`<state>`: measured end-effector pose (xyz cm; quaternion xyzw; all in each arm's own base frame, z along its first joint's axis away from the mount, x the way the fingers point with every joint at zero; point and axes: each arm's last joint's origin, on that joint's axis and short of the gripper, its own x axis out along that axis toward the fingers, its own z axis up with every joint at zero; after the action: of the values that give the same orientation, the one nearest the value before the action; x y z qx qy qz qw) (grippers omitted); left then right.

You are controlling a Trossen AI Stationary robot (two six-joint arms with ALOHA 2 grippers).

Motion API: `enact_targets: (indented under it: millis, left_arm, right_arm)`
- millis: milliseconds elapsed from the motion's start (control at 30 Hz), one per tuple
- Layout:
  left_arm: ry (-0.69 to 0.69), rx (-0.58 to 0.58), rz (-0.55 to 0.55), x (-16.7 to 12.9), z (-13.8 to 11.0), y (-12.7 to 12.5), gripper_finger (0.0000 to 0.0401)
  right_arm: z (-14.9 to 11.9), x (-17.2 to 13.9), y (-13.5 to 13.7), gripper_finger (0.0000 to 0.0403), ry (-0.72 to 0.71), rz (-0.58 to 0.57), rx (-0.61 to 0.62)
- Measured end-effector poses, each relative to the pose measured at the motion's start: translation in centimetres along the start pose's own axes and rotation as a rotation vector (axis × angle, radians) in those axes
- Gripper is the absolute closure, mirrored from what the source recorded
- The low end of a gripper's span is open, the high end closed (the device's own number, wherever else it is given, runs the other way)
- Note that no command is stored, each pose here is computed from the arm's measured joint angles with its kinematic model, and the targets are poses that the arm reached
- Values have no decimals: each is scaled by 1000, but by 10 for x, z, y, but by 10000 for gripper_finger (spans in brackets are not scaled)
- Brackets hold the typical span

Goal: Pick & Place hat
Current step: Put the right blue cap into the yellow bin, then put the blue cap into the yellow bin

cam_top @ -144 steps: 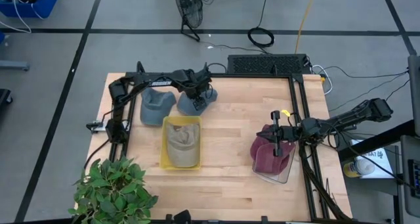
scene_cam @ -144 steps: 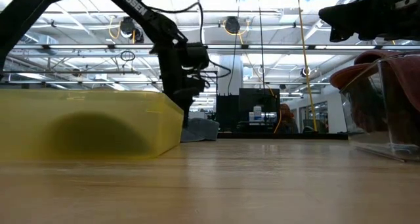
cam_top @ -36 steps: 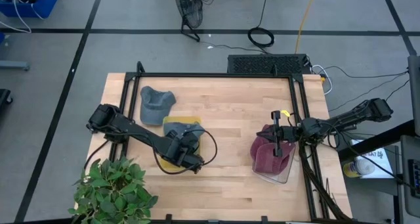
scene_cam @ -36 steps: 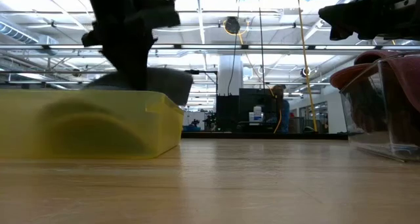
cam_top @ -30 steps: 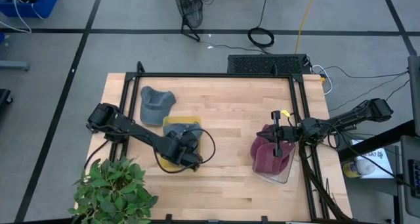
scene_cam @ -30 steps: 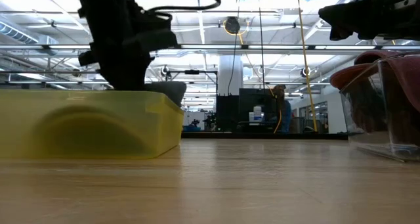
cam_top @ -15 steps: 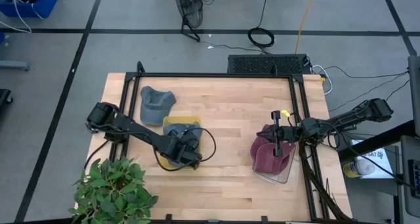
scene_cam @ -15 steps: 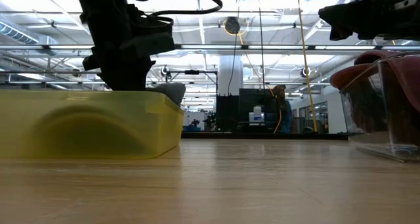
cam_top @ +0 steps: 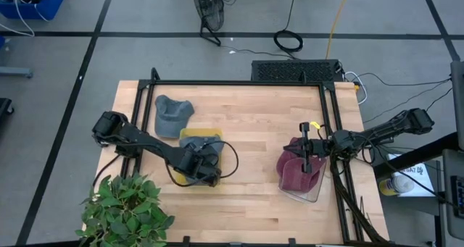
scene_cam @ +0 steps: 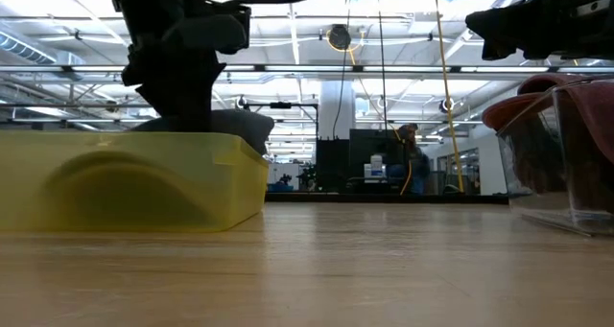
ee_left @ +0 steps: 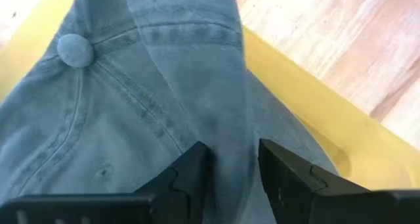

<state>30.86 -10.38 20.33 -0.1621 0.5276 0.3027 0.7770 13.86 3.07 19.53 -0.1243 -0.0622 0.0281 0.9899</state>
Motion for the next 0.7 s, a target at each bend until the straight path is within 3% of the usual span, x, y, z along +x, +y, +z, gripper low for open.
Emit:
enact_targets:
  millis: [467, 700]
  left_arm:
    - [-30, 17, -86, -35, 7, 17, 244]
    - [-232, 50, -113, -79, 21, 49, 244]
  right_arm:
    - [0, 0, 0, 403, 2, 1, 1]
    - [-1, 0, 0, 403, 9, 2, 22]
